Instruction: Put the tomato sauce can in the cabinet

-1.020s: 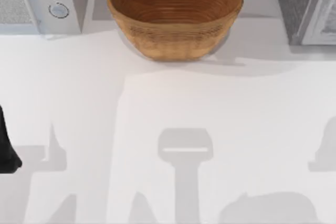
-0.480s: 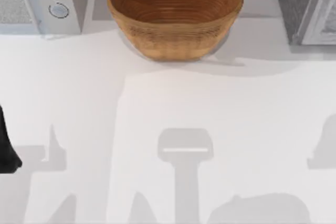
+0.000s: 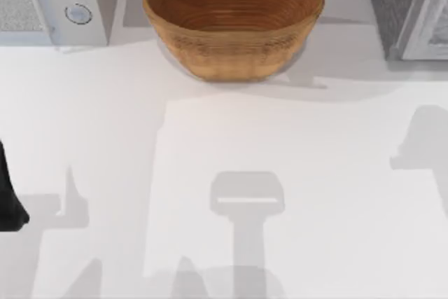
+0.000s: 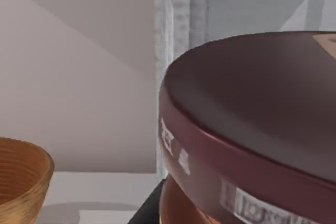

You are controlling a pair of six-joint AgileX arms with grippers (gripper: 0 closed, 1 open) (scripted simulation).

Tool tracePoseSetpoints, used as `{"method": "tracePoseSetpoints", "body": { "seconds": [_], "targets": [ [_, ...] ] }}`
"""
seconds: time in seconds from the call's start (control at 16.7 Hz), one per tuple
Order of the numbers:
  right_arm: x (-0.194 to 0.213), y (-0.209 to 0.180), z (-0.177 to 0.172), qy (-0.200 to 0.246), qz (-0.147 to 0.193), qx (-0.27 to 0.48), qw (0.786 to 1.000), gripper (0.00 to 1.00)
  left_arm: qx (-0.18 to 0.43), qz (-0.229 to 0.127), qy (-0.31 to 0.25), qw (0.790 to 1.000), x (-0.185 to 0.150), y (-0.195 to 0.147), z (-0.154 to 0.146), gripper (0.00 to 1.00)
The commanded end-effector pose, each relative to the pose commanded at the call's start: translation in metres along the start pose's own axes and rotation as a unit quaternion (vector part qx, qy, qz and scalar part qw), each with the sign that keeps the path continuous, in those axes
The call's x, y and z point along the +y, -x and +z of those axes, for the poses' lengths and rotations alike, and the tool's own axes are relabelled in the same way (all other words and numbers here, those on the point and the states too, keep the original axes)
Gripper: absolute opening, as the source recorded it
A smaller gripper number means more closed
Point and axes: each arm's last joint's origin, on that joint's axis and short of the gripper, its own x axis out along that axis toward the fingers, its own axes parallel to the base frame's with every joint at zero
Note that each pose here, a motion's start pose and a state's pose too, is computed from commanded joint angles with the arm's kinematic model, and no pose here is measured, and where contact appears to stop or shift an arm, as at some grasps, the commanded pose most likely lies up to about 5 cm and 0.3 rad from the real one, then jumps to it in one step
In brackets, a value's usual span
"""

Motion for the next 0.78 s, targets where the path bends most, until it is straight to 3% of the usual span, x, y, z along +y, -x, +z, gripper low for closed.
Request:
{"method": "tracePoseSetpoints", "body": {
  "seconds": [0.42, 0.78],
  "targets": [
    [0.014, -0.057, 0.143, 0.000, -0.012, -0.005, 1.000, 0.00, 0.000, 0.000, 0.000, 1.000, 0.000, 0.000, 0.000, 1.00],
    [0.031, -0.102, 0.207, -0.003, -0.011, -0.016, 1.000, 0.00, 0.000, 0.000, 0.000, 1.000, 0.000, 0.000, 0.000, 1.00]
  ]
}}
